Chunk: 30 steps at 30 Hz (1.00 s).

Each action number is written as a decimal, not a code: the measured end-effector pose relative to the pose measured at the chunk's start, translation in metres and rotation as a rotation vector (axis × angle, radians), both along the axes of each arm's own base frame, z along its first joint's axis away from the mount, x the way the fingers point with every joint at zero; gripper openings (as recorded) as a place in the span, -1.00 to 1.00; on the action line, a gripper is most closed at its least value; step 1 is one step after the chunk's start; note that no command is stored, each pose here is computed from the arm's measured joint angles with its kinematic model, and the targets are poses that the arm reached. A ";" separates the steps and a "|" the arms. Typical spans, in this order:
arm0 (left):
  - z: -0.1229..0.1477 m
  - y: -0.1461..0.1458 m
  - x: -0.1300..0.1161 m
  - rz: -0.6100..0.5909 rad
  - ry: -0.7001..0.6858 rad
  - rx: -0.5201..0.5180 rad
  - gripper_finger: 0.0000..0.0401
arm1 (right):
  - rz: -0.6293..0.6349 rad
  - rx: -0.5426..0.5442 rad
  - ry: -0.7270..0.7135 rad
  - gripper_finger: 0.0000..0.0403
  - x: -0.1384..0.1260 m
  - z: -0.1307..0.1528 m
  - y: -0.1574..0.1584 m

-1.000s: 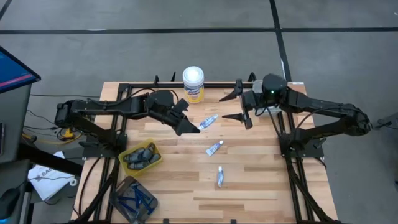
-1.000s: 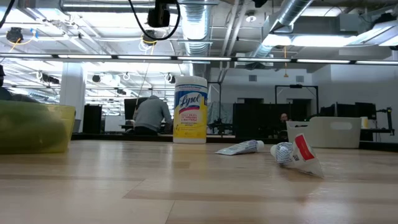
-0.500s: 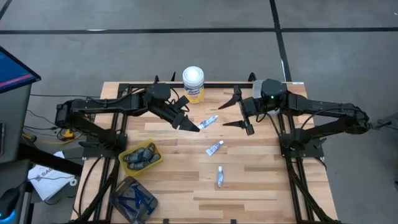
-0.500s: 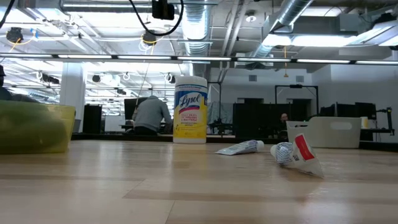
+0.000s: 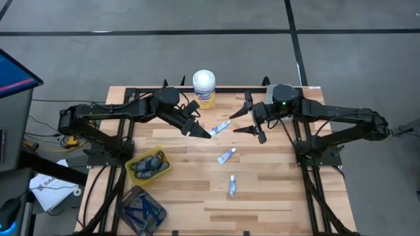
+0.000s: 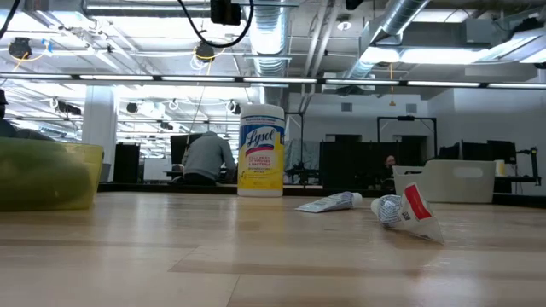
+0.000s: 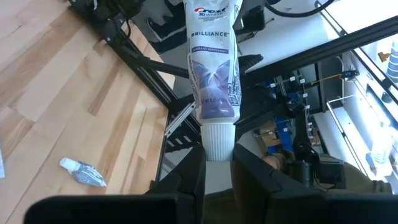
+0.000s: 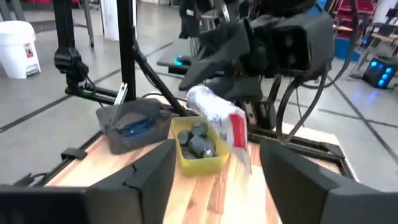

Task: Pick & Place Travel size toiletries
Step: Put the white toothpaste into the gray bin

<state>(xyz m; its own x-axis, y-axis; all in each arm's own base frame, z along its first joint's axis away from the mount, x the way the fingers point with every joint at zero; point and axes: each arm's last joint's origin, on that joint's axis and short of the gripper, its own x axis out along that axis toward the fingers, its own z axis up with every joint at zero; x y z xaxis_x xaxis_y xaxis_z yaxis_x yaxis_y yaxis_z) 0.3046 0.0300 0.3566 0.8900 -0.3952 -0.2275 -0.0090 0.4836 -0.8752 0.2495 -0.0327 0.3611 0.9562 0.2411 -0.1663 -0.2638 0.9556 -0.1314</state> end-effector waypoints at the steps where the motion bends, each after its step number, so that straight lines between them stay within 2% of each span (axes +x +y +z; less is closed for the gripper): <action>1: 0.000 0.000 0.000 0.000 -0.001 0.000 -0.75 | 0.000 -0.001 -0.003 0.08 0.000 0.000 0.000; 18: 0.000 0.000 0.000 -0.001 -0.004 -0.003 -0.75 | 0.006 -0.039 -0.041 -0.63 0.005 0.002 -0.001; 23: 0.000 0.000 0.000 -0.006 -0.003 -0.005 -0.75 | 0.006 -0.038 -0.033 -0.94 0.004 0.001 -0.001; 30: 0.001 0.000 0.000 -0.004 -0.003 -0.012 -0.74 | 0.004 -0.022 -0.029 -0.99 0.004 0.001 -0.001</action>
